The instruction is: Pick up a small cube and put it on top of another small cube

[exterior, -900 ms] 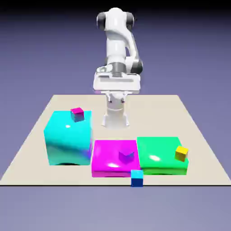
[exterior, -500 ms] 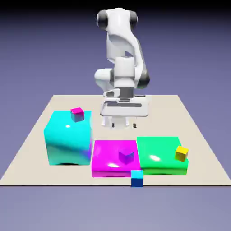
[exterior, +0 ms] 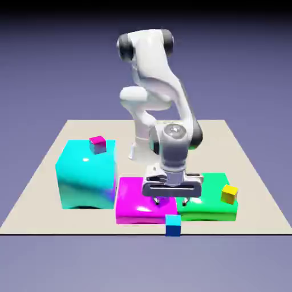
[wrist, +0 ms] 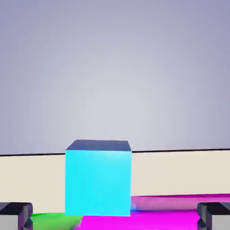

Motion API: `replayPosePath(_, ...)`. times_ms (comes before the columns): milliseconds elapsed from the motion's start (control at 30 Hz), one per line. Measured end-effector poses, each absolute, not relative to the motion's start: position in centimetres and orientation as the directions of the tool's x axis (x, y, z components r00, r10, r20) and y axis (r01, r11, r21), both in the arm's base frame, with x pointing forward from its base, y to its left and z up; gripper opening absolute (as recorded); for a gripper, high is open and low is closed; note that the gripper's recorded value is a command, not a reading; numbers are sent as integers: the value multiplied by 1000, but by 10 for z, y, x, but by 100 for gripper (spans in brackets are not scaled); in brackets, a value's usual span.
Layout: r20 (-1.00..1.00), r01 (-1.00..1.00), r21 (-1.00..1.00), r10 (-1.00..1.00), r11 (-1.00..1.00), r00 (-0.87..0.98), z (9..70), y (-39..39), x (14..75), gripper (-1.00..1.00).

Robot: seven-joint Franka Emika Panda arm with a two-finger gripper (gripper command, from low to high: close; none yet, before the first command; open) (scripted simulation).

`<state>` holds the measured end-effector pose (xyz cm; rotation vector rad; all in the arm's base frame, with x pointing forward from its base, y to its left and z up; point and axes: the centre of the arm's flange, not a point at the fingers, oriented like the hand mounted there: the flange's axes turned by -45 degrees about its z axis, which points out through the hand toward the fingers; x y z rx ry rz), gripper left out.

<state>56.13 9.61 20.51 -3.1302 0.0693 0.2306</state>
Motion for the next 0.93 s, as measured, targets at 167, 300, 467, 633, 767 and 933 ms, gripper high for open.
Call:
replayPosePath(167, -169, -49, 0, -49, -999, 984, 142, 99, 557, 0)
replayPosePath(300, -169, -50, -1, -49, -999, 984, 146, 99, 558, -100)
replayPosePath(467, -168, 168, -13, 168, -986, 971, 237, 169, 555, -100)
replayPosePath(633, -168, 607, -6, 599, -795, 783, 326, 315, 495, -100)
replayPosePath(767, -169, 650, -2, 640, -760, 749, 297, 328, 482, -100)
replayPosePath(933, -169, 650, 1, 641, -760, 749, 287, 327, 481, 100)
